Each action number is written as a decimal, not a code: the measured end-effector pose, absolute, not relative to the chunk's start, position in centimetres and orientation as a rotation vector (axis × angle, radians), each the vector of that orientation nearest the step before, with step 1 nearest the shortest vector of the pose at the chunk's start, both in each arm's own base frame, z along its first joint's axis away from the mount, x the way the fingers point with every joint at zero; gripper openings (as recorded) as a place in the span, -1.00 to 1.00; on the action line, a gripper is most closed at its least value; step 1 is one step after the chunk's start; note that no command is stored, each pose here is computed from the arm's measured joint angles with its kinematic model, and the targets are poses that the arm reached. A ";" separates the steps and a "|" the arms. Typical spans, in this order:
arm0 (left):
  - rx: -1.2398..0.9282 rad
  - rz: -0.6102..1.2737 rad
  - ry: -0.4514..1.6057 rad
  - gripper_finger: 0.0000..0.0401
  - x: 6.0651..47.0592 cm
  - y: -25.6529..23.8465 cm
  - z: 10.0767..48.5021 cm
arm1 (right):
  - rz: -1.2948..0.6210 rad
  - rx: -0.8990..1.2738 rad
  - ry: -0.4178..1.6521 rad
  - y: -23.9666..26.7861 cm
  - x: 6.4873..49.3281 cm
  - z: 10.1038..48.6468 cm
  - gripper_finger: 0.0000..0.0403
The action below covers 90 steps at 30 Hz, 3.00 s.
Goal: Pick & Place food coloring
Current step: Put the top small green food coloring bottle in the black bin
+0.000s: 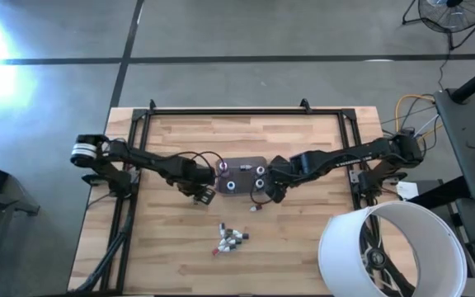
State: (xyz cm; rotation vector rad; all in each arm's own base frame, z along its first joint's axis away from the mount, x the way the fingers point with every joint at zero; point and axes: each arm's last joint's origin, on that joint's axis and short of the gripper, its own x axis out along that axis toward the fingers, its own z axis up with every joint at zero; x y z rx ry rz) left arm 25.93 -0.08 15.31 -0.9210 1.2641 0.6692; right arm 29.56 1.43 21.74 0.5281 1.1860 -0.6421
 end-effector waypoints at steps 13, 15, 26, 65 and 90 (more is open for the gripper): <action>-0.913 0.656 1.300 -0.56 25.9 -0.1 14.7 | -0.673 0.558 1.148 1.3 28.5 21.3 0.27; -0.907 0.656 1.306 -0.64 25.8 -0.1 14.7 | -0.671 0.565 1.137 1.3 28.6 21.4 0.27; -0.866 0.578 1.308 -0.99 26.7 -0.2 15.6 | -0.701 0.556 1.113 1.2 28.6 21.4 0.25; -0.994 0.882 1.407 -0.13 25.1 -2.8 16.9 | -0.686 0.467 1.103 1.1 28.7 21.5 0.24; -1.001 0.823 1.329 -0.71 24.9 -3.1 14.9 | -0.713 0.451 0.995 1.3 27.8 23.5 0.19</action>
